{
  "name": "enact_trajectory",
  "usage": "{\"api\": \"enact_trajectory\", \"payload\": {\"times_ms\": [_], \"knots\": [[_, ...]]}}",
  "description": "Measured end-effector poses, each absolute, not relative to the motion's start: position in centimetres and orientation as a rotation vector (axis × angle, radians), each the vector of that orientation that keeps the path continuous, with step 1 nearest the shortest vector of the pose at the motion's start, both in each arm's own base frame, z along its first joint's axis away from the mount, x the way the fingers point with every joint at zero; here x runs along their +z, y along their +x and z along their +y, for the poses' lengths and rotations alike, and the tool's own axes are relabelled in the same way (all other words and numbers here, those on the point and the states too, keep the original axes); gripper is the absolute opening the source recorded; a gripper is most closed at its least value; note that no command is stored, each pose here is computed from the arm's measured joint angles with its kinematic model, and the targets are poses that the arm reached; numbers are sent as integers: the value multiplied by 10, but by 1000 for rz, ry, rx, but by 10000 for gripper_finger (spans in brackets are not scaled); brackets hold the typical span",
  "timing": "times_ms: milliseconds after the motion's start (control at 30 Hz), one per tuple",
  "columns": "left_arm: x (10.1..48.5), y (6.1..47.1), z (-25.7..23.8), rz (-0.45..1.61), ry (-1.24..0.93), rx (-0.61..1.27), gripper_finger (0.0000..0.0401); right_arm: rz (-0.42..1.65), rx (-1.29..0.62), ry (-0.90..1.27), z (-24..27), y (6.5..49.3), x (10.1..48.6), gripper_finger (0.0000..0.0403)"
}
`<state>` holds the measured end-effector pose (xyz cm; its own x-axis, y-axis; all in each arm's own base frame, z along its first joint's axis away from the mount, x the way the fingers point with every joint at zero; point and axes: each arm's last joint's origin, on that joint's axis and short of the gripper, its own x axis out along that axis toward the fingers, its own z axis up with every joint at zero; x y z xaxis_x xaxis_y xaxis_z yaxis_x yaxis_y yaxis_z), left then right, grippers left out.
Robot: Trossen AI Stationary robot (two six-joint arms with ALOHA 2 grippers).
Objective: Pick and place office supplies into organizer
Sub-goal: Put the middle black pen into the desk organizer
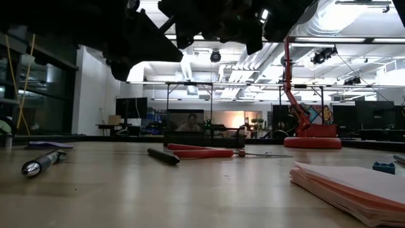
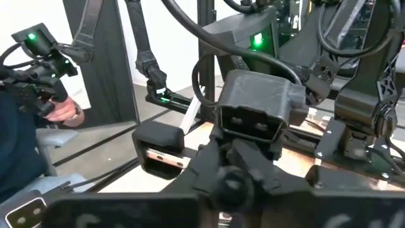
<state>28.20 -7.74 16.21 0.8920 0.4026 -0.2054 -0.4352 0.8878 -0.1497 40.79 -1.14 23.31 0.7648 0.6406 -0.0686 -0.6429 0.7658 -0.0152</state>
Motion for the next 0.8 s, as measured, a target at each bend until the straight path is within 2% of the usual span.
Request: {"api": "enact_trajectory", "payload": {"times_ms": [267, 600, 700, 800], "knots": [[154, 280, -76, 225, -262, 460, 74, 124, 675, 11, -22, 404, 233, 12], [139, 271, -76, 329, -318, 501, 203, 353, 563, -32, -40, 369, 254, 12], [138, 264, -77, 303, -325, 456, 219, 411, 515, -62, -56, 356, 258, 12], [141, 252, -75, 186, -331, 423, 222, 432, 415, -85, -74, 351, 258, 12]]}}
